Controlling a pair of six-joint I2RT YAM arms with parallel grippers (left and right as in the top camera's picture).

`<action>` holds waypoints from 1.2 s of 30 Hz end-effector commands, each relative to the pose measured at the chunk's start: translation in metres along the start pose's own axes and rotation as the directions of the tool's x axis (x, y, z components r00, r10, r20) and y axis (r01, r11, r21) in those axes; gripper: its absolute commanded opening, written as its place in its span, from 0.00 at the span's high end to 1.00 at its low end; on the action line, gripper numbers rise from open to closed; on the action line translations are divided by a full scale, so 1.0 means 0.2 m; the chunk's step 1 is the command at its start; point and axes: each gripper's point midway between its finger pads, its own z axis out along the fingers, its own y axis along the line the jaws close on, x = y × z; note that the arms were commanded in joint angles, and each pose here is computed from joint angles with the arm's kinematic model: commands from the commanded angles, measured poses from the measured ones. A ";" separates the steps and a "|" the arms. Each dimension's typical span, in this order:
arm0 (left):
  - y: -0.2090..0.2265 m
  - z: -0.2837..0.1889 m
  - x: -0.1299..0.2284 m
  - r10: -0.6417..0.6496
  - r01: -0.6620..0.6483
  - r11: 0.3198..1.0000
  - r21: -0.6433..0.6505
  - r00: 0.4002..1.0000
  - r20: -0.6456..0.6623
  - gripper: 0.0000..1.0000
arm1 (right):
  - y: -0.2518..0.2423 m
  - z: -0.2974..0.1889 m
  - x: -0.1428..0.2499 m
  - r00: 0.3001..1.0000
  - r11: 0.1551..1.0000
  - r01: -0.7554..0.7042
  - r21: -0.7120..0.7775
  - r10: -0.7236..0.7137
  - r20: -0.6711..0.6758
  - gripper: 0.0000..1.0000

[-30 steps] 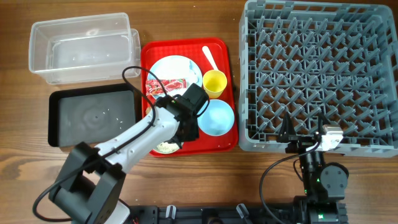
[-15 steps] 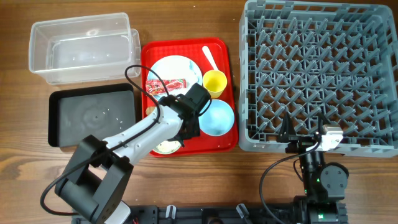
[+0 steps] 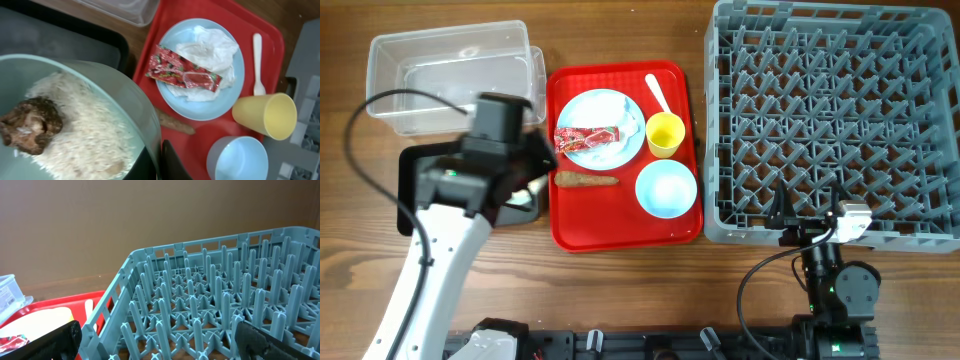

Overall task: Sort waste into correct bins and load items into the dishwasher rack
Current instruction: 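Carry the bowl over the black tray and tip rice out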

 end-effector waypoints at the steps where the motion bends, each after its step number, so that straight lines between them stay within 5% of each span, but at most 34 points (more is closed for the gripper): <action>1: 0.28 0.02 -0.19 -0.136 0.138 0.987 0.087 0.990 -0.034 0.96 | 0.01 0.00 0.00 1.000 1.000 -0.007 -0.011 0.007 0.003 0.00; 6: 0.60 0.13 -0.36 -0.331 0.343 0.909 0.237 0.939 -0.088 0.96 | 0.01 0.00 0.00 1.000 1.000 -0.007 -0.011 0.007 0.003 0.00; 13: 0.72 0.33 -0.37 -0.375 0.427 0.821 0.380 0.904 -0.206 0.96 | 0.01 0.00 0.00 1.000 1.000 -0.007 -0.011 0.007 0.003 0.00; 21: 0.52 0.22 -0.37 -0.220 0.311 0.688 0.656 0.950 -0.220 0.96 | 0.01 0.00 0.00 1.000 1.000 -0.007 -0.011 0.007 0.003 0.00; 26: 0.55 0.20 -0.35 -0.228 0.316 0.676 0.665 0.949 -0.218 0.96 | 0.01 0.00 0.00 1.000 1.000 -0.007 -0.011 0.007 0.003 0.00; 36: 0.68 0.04 -0.34 -0.326 0.277 0.497 0.822 0.938 -0.119 0.96 | 0.01 0.00 0.00 1.000 1.000 -0.007 -0.011 0.007 0.003 0.00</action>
